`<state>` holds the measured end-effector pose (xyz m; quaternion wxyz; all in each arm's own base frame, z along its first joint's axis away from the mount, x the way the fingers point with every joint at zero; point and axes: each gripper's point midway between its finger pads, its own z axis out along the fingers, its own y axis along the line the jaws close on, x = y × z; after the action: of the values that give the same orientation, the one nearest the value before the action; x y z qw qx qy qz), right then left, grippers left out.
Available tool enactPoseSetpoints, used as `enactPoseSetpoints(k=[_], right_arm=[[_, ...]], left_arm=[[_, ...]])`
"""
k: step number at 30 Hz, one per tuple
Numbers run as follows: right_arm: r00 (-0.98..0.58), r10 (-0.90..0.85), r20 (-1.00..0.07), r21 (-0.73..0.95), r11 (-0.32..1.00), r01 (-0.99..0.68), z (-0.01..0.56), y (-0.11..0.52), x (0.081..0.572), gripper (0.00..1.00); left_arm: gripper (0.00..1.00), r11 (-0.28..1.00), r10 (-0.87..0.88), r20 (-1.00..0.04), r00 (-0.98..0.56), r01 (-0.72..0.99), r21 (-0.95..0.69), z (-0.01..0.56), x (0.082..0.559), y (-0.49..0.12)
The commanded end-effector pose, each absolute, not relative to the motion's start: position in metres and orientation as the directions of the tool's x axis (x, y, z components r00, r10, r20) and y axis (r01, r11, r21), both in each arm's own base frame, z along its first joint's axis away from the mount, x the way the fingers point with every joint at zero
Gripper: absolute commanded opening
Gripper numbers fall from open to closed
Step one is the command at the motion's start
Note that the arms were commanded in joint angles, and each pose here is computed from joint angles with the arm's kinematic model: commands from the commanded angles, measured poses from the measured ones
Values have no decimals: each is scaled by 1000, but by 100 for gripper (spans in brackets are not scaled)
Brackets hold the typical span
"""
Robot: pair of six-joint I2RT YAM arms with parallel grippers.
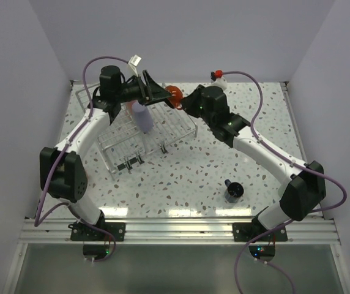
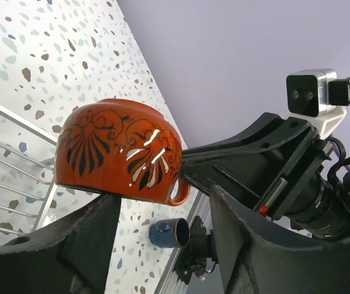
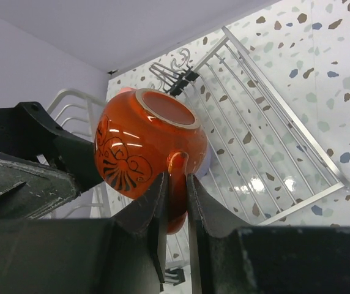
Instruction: Unload the cups from the dish rack
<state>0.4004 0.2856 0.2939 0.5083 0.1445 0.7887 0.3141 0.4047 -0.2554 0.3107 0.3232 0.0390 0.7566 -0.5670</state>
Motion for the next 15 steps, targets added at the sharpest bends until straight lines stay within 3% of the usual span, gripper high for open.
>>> enactPoseSetpoints(k=[1,4,11,15], right_arm=[[-373,660,-652,749,637,-182,344,296,403,0],[-395,672,-627,772,605,-197,347,302,399,0],[-425,699,-575,813,546,-202,340,308,394,0],[-447,695,-563,822,528,-215,341,316,392,0]], left_arm=[[61,316,-340,-558,-757,467,-826,327,412,-263],[57,303,-345,-561,-752,476,-826,328,414,-265],[56,269,-364,-574,-734,507,-819,341,420,-269],[49,257,-359,-566,-742,505,-824,340,419,-274]])
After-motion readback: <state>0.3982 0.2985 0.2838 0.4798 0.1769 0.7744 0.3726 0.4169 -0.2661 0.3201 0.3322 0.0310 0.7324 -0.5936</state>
